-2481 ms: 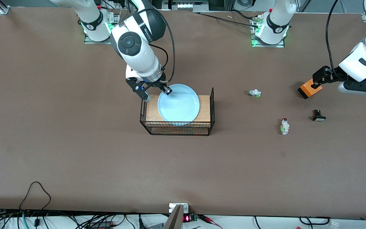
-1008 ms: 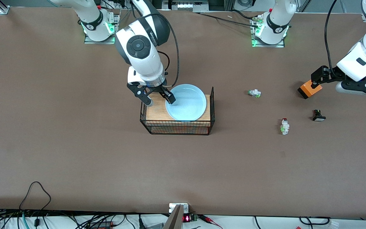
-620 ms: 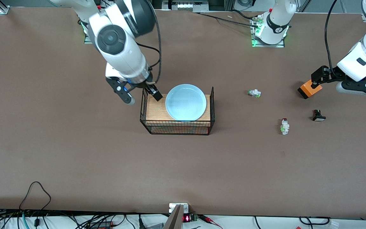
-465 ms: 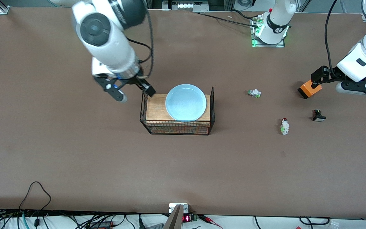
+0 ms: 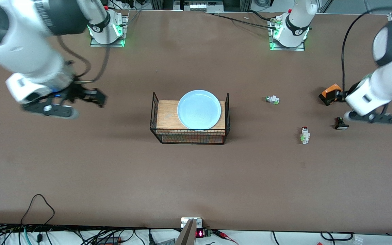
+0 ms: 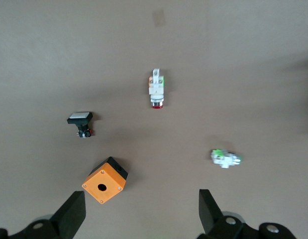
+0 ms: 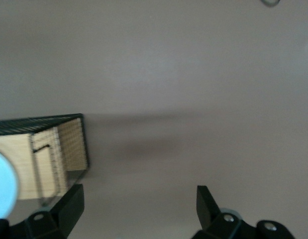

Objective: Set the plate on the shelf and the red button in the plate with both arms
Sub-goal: 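Grasp the white-green button switch with the left gripper, then carry the button switch with the left gripper over the plate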

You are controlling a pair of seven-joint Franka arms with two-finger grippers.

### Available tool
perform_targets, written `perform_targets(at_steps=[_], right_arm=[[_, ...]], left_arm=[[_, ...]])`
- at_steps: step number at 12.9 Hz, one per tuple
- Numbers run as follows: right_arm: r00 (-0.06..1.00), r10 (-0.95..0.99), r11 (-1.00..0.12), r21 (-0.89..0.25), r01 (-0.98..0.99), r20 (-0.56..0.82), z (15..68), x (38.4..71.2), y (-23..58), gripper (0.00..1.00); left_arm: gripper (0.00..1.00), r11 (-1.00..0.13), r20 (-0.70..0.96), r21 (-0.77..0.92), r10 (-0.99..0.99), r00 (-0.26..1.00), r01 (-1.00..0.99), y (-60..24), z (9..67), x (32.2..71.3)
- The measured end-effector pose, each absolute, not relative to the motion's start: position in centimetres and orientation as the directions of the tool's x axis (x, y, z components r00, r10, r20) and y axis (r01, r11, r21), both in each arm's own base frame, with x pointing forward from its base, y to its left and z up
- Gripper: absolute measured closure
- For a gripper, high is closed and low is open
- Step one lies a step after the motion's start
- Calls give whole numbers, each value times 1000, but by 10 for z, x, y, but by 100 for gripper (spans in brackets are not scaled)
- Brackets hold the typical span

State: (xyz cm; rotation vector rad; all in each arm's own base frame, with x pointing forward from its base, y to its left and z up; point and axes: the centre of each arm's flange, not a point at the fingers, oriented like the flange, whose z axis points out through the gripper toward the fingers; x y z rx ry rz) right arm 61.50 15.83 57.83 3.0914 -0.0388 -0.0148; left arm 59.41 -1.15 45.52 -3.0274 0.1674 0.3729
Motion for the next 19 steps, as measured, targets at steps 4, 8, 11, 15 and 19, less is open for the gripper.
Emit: perform_targets(at_steps=[4, 8, 11, 15, 19], right_arm=[[994, 97, -995, 35, 98, -51, 584, 625, 33, 0], [979, 159, -983, 65, 169, -129, 572, 621, -12, 0], [961, 216, -966, 104, 236, -175, 564, 619, 15, 0], [960, 205, -971, 82, 224, -189, 567, 615, 22, 0], [971, 190, -975, 92, 204, -143, 569, 622, 16, 0]], left_arm=[[0, -995, -258, -74, -45, 965, -66, -1, 353, 627], [0, -998, -219, -58, -16, 976, -29, 16, 273, 646], [0, -999, -181, -40, -15, 983, -23, 17, 224, 644], [0, -999, -191, -29, -17, 981, -23, 12, 179, 630], [45, -999, -204, -27, -20, 979, -26, 10, 174, 625]])
